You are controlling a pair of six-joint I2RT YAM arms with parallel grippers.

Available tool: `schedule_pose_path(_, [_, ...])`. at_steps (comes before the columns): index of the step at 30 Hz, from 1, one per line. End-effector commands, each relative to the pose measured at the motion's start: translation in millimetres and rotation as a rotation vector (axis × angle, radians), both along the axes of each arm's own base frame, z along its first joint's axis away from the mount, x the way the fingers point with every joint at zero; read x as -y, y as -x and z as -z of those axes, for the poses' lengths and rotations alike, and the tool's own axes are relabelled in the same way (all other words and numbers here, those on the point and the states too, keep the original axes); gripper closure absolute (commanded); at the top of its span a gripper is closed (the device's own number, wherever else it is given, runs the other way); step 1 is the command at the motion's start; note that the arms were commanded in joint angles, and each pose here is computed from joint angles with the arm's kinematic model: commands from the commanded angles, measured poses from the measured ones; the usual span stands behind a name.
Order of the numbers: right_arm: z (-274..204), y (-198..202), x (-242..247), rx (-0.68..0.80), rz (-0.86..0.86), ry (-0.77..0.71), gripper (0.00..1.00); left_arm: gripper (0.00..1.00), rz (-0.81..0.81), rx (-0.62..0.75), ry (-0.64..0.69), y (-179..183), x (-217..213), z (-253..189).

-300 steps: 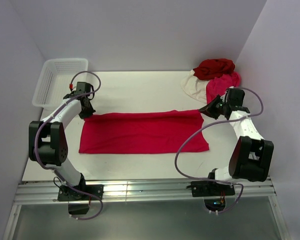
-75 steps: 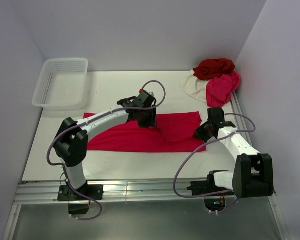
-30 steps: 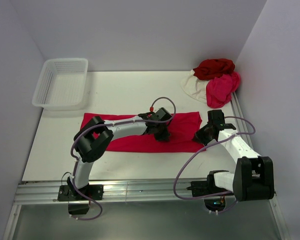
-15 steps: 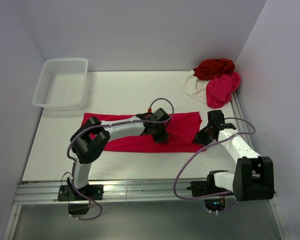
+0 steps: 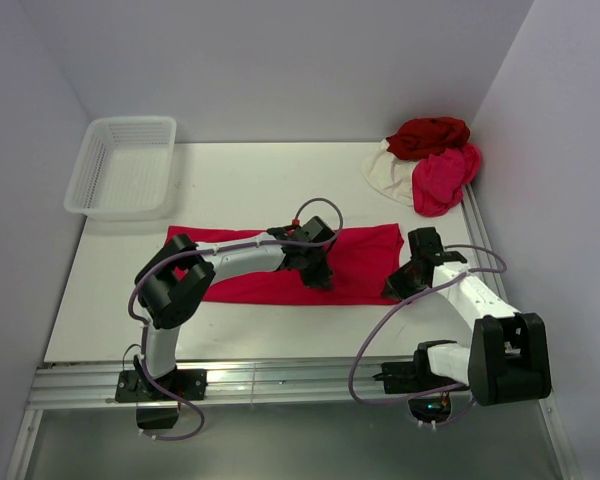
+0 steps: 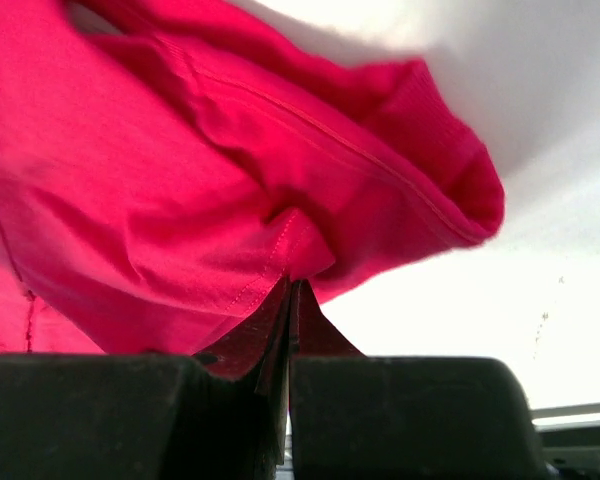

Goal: Roll the t-shirts
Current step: Fold the tshirt

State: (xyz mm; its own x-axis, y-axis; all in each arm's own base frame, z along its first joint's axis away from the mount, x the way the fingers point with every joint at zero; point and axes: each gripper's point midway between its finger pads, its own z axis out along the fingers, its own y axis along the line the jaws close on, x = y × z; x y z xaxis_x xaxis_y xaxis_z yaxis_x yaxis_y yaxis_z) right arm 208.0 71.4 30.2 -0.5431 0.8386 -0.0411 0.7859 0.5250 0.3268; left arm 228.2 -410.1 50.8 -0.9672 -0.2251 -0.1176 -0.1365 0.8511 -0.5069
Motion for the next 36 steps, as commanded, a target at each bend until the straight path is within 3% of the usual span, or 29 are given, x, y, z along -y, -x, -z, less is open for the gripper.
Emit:
schedule_pose_path(1, [0.7,8.9,-1.0,-0.027,0.045,0.009,1.00,1.00,0.007,0.003,0.046,3.2,-1.3,-21.1])
schedule_pose_path(6, [-3.3,13.0,-2.5,-0.055,0.094,0.056,1.00,1.00,0.011,0.007,0.040,-0.6,-6.1,-20.7])
schedule_pose_path(11, [-2.7,17.9,-5.1,-0.076,0.096,0.055,0.91,1.00,0.018,0.008,0.026,-0.9,-9.3,-18.6])
schedule_pose_path(18, [-3.1,21.4,-5.5,-0.089,0.125,0.065,0.90,0.99,0.014,0.011,0.006,-0.2,-19.2,-16.7])
schedule_pose_path(19, [-3.3,23.5,-4.6,-0.101,0.131,0.070,0.88,0.96,0.016,0.009,0.004,0.3,-19.5,-15.9])
schedule_pose_path(20, [-4.9,21.1,-8.1,-0.088,0.116,0.059,0.79,0.93,0.018,0.009,0.006,0.6,-19.4,-16.2])
schedule_pose_path(21, [-5.1,19.8,-8.3,-0.083,0.104,0.061,0.67,0.85,0.023,0.007,-0.003,2.0,-21.4,-14.4])
schedule_pose_path(23, [-9.8,17.2,-9.0,-0.073,0.085,0.067,0.52,0.70,0.027,0.016,-0.007,3.4,-24.5,-17.4])
schedule_pose_path(29, [-37.6,2.8,-4.3,0.034,0.038,0.098,0.47,0.50,0.014,0.121,-0.028,-0.8,-48.5,-55.8])
schedule_pose_path(35, [-23.9,16.1,-6.9,0.011,0.045,0.072,0.47,0.42,-0.023,0.193,-0.097,-25.4,-114.6,-85.2])
schedule_pose_path(36, [-16.8,16.6,-8.9,0.016,0.049,0.059,0.47,0.42,-0.081,0.212,-0.101,-44.5,-139.4,-91.5])
